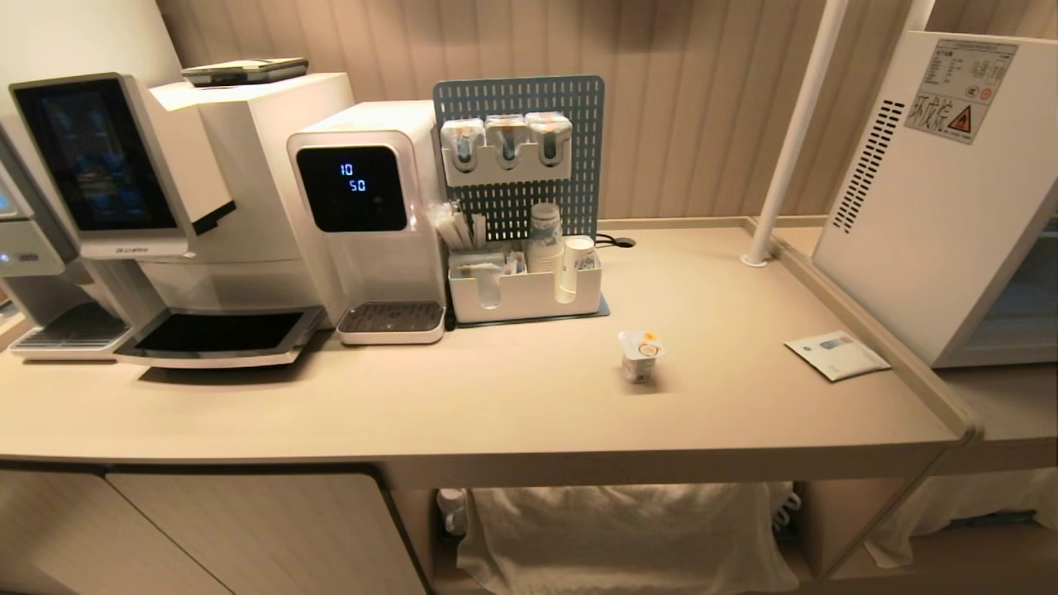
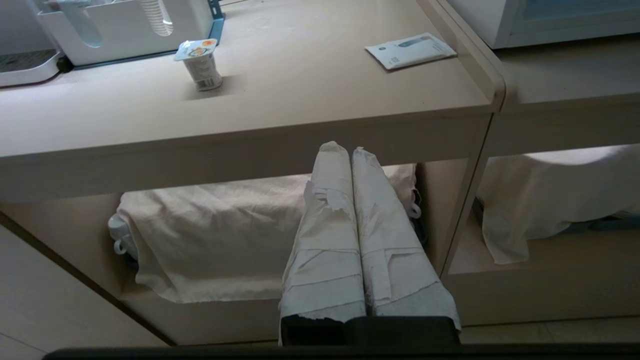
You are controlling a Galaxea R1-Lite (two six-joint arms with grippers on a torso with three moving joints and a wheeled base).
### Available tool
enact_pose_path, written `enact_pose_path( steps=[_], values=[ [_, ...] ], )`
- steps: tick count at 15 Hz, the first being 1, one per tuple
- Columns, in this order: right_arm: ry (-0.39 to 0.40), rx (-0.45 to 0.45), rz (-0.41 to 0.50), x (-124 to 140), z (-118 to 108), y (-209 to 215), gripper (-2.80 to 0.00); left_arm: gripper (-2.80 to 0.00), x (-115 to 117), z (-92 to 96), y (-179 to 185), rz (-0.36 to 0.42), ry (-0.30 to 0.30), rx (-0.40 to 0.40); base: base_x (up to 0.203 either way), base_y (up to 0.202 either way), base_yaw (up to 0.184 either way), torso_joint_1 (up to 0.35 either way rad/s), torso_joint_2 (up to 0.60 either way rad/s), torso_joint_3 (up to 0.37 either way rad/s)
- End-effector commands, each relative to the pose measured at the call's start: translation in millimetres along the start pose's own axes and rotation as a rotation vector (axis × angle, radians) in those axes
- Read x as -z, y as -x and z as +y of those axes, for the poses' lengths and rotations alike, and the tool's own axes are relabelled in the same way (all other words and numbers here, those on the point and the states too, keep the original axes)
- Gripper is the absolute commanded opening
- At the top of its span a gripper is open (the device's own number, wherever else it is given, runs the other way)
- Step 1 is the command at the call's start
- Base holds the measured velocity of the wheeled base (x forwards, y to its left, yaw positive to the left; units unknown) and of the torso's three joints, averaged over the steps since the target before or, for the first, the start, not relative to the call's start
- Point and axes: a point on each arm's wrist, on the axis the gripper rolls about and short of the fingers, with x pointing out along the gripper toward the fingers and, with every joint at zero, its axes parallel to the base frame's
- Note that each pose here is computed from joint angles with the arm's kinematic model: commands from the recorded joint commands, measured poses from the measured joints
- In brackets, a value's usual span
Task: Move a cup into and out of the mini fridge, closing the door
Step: Close the freezer door
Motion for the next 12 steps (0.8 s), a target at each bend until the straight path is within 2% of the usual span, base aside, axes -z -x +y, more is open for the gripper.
enact_pose_path(
  steps=[1, 7, 12],
  values=[
    [0.0, 0.0, 0.003, -0.2, 0.0, -0.3, -2.8, -2.8, 0.4, 0.0, -0.1, 0.001, 0.001, -0.001, -0.192, 0.0, -0.002, 0.005, 0.0, 0.002],
    [0.0, 0.001, 0.003, 0.0, 0.0, -0.1, -2.8, -2.8, 0.4, 0.0, -0.1, 0.001, 0.001, -0.001, -0.175, 0.0, -0.002, 0.001, 0.0, 0.003],
    [0.0, 0.001, 0.004, 0.0, 0.0, -0.3, -2.8, -2.8, 0.4, 0.0, -0.1, 0.001, -0.001, -0.001, 0.0, -0.019, 0.0, 0.0, 0.0, 0.001]
  ],
)
